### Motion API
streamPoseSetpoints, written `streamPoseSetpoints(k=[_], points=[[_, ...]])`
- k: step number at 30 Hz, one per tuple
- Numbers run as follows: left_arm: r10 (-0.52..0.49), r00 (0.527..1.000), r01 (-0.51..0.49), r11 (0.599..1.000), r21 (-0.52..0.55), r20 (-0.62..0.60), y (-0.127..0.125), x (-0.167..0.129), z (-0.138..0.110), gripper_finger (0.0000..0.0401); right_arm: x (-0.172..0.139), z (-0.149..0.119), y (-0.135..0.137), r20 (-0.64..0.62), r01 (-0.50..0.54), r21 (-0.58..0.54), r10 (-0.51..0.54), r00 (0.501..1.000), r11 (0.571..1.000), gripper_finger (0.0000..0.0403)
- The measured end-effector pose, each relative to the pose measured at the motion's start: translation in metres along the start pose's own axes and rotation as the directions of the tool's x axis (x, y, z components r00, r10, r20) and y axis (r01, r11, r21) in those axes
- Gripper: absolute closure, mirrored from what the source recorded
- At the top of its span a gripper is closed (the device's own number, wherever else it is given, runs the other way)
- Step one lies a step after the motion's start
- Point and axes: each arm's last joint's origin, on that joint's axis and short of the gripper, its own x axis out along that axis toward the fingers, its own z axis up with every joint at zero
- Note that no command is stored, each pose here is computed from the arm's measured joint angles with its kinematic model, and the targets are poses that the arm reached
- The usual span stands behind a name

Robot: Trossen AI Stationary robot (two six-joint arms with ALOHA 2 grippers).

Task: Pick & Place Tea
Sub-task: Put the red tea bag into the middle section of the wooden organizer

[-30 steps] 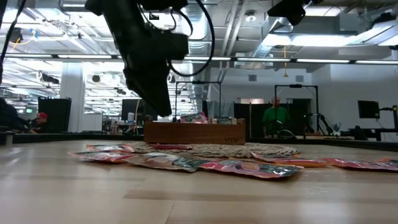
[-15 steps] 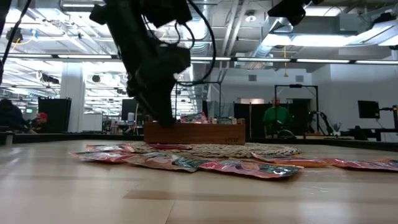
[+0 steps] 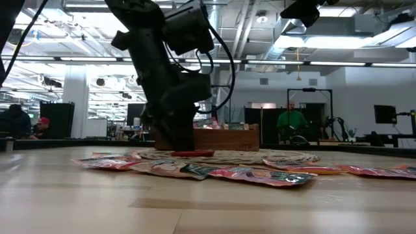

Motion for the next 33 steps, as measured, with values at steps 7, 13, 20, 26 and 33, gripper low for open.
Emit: streamPoseSetpoints(k=[7, 13, 20, 26, 33], points=[[-0.034, 0.999, 0.034, 0.999, -0.027, -0.016, -0.002, -0.001, -0.001, 0.0359, 0.000, 0.000, 0.000, -0.002, 0.000, 0.000, 0.000, 1.000, 1.000, 0.0179], [-0.074, 0.997, 0.074, 0.997, -0.022, 0.009, -0.008, -0.012, 0.000, 0.0398, 0.000, 0.000, 0.000, -0.002, 0.000, 0.000, 0.000, 1.000, 1.000, 0.0179], [-0.131, 0.982, 0.132, 0.991, 0.000, 0.134, -0.029, -0.049, 0.014, 0.0400, 0.000, 0.000, 0.000, -0.001, -0.002, -0.020, 0.002, 1.000, 1.000, 0.0179], [-0.086, 0.947, 0.073, 0.996, 0.053, 0.311, -0.039, -0.098, 0.032, 0.0400, 0.000, 0.004, -0.001, 0.043, 0.002, -0.026, 0.000, 0.999, 1.000, 0.0179], [0.210, 0.784, -0.279, 0.960, 0.030, 0.585, -0.043, -0.146, 0.051, 0.0400, 0.022, 0.008, -0.006, 0.060, 0.013, 0.000, -0.013, 0.998, 1.000, 0.0179]])
